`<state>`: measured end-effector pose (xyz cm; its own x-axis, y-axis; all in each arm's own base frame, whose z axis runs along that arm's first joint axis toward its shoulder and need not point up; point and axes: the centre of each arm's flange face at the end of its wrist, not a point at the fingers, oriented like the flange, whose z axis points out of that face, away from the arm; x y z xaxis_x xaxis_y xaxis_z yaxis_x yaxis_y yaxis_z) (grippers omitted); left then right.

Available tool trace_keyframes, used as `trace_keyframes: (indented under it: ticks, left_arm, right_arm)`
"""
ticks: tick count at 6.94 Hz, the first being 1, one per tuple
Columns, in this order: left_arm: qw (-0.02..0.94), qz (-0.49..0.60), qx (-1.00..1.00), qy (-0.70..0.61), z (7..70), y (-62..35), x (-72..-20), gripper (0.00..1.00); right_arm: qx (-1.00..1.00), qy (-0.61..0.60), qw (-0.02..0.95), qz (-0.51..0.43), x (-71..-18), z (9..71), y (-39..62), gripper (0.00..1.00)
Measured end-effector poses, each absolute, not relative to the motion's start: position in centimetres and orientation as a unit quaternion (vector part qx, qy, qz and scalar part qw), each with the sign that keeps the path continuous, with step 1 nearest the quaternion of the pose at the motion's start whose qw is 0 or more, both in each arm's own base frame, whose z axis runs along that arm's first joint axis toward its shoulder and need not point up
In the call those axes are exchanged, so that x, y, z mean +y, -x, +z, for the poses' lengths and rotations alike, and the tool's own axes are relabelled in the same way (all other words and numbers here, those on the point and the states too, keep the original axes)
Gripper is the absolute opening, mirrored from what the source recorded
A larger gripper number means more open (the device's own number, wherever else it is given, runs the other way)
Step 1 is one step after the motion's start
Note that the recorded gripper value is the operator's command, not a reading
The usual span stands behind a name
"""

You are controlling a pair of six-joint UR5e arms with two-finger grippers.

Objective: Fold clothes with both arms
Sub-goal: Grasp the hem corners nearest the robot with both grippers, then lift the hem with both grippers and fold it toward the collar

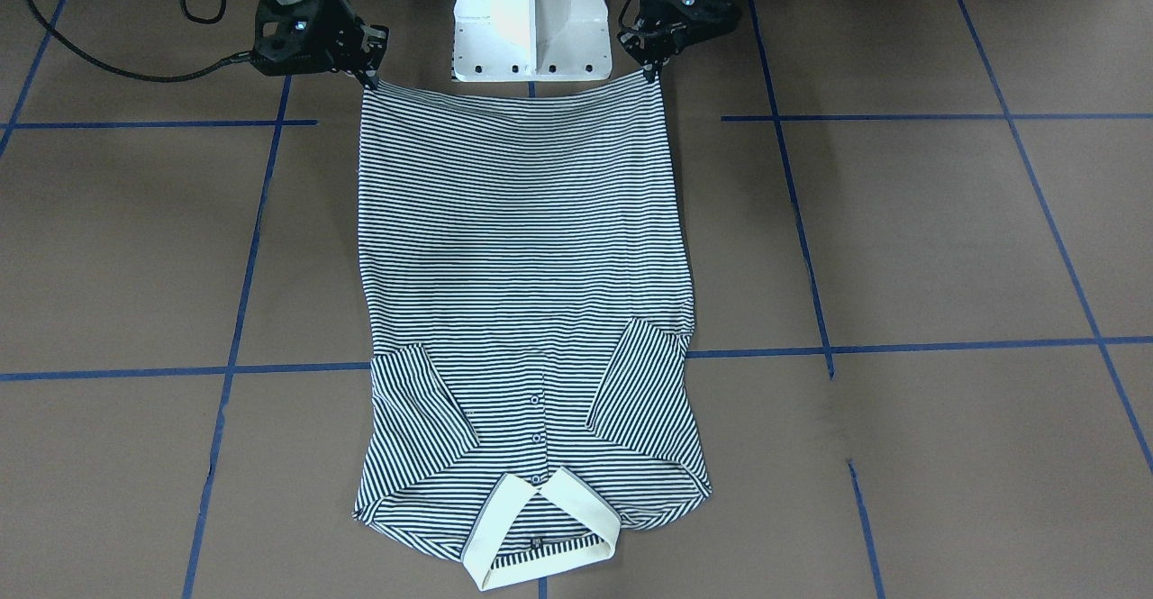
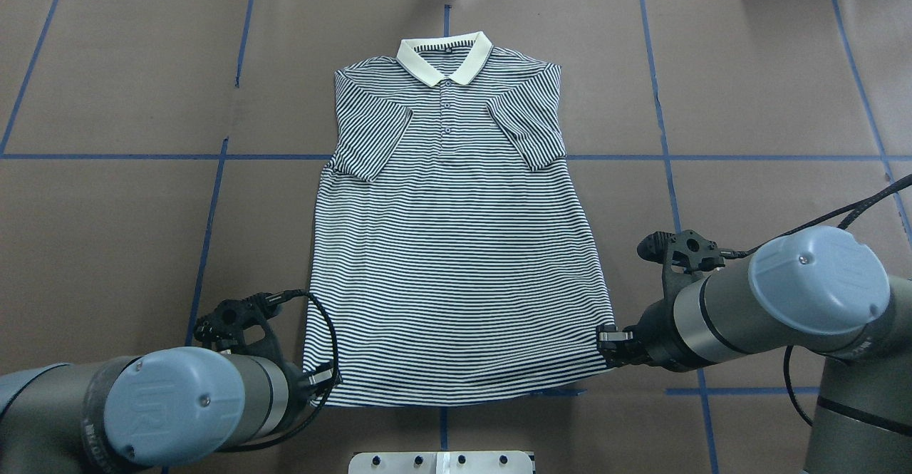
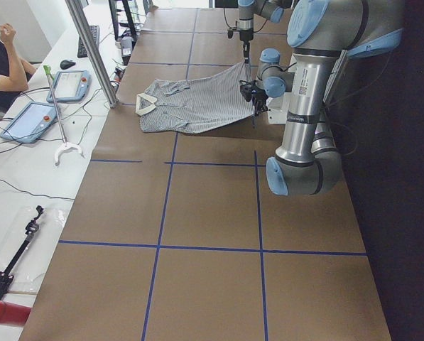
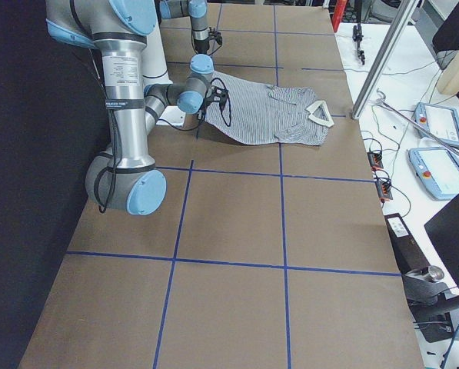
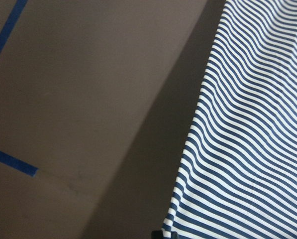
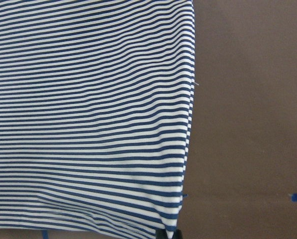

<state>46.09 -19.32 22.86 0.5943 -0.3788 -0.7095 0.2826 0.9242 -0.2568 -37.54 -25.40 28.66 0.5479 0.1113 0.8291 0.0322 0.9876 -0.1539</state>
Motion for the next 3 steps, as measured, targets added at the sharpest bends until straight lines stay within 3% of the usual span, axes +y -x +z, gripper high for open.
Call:
trace_keyframes:
  ticks: [3]
  left_arm:
    - [0.889,-0.132,0.428,0.098,19.4,-43.4,-12.5,0.00]
  right_arm:
    - [-0.479,0.121,0.869,-0.031,-20.2,28.0,35.2,0.00]
